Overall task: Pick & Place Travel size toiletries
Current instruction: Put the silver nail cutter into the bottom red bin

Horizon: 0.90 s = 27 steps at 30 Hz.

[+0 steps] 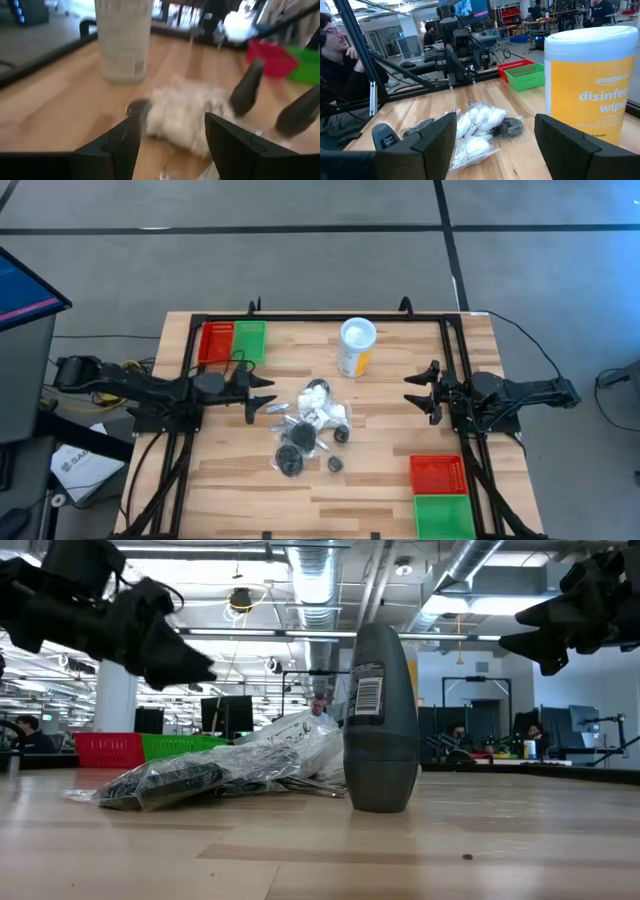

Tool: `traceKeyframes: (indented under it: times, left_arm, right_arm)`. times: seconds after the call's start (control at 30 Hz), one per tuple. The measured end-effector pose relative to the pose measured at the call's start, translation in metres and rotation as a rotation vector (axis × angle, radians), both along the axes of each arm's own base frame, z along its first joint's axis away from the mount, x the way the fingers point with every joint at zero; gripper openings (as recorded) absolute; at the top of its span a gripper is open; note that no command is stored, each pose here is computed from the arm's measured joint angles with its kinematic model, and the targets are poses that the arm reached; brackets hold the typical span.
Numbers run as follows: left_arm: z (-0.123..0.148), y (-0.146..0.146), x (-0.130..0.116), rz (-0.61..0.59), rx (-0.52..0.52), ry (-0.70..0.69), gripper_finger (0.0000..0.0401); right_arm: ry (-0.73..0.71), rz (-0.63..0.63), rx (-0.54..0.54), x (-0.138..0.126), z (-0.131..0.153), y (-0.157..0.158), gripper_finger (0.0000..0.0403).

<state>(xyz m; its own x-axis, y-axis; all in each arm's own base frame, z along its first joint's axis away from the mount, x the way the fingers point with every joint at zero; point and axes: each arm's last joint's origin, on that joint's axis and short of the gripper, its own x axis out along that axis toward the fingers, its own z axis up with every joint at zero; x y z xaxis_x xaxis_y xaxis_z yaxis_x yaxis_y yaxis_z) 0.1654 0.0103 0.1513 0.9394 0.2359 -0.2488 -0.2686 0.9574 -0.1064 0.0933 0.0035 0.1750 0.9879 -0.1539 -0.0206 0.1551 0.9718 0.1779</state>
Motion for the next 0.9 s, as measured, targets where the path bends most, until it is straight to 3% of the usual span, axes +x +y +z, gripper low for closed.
traceKeyframes:
  times: [0.9]
  left_arm:
    - [-0.054, -0.01, 0.007, -0.008, -0.097, 0.342, 0.0203]
  right_arm:
    - [0.0, 0.001, 0.0, 0.0, 0.0, 0.0, 0.0255]
